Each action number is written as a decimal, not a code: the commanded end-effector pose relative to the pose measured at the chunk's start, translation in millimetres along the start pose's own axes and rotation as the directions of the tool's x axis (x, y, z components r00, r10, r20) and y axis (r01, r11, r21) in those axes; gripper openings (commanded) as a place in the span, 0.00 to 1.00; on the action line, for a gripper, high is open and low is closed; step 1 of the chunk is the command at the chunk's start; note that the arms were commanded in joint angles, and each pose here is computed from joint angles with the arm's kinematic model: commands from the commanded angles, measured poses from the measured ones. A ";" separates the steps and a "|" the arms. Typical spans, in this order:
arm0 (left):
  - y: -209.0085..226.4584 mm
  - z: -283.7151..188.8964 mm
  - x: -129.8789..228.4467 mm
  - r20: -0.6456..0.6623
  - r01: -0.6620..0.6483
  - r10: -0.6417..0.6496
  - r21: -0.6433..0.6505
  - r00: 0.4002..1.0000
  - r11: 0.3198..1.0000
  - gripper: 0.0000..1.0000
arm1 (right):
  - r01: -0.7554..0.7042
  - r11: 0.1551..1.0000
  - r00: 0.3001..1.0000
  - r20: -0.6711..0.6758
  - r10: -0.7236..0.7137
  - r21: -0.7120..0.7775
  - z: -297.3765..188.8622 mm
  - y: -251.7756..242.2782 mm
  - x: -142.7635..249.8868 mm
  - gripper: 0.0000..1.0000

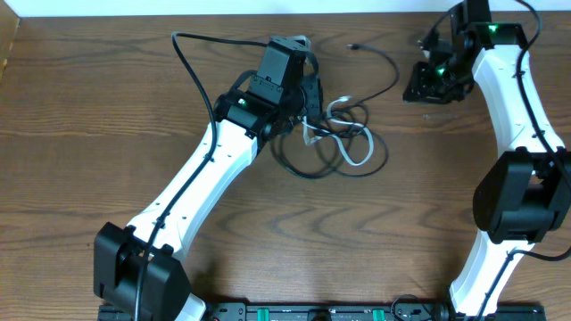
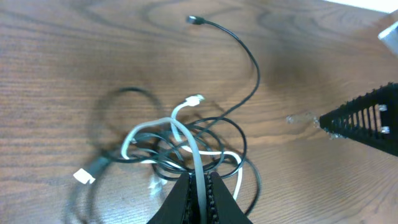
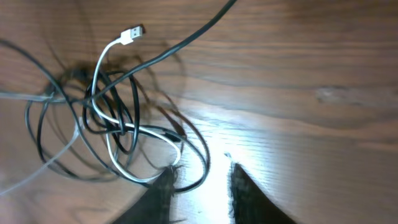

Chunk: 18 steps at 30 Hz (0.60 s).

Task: Untangle cables

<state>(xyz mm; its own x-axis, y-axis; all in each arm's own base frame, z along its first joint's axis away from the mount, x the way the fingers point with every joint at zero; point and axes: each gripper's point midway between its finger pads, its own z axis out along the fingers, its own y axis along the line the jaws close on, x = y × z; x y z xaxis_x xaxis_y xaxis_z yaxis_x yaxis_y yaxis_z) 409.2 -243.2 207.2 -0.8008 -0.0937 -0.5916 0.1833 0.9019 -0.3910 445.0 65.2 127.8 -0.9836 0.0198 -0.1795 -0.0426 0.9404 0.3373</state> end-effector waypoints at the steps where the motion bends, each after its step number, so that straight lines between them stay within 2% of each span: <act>1: -1.6 -1.3 -0.2 0.000 -0.018 0.018 -0.005 1.000 1.000 0.08 | 0.090 0.989 0.996 0.010 -0.089 -0.113 -0.9 37.1 2.3 0.13; 4: -2.5 -1.4 0.1 -0.001 -0.019 0.019 -0.004 1.000 1.000 0.07 | 0.135 0.981 0.991 0.016 -0.134 -0.137 7.2 56.9 3.3 0.04; 9: -2.4 -2.2 -0.4 0.002 -0.026 0.026 -0.004 1.000 1.000 0.08 | 0.147 0.977 0.989 0.005 -0.148 -0.155 32.9 85.0 12.0 0.01; 18: 4.4 -23.3 -16.9 0.054 -0.010 0.010 -0.003 0.998 1.000 0.07 | 0.109 0.970 0.991 -0.048 -0.123 -0.217 80.2 119.8 42.1 0.01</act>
<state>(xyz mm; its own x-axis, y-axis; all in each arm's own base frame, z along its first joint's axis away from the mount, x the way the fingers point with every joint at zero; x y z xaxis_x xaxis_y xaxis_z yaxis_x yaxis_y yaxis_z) 408.7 -240.0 207.0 -0.8023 -0.0893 -0.5902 0.1824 0.9048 -0.3848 420.2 195.2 84.7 -0.9694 -0.1431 -0.1993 -0.2225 0.8551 0.4683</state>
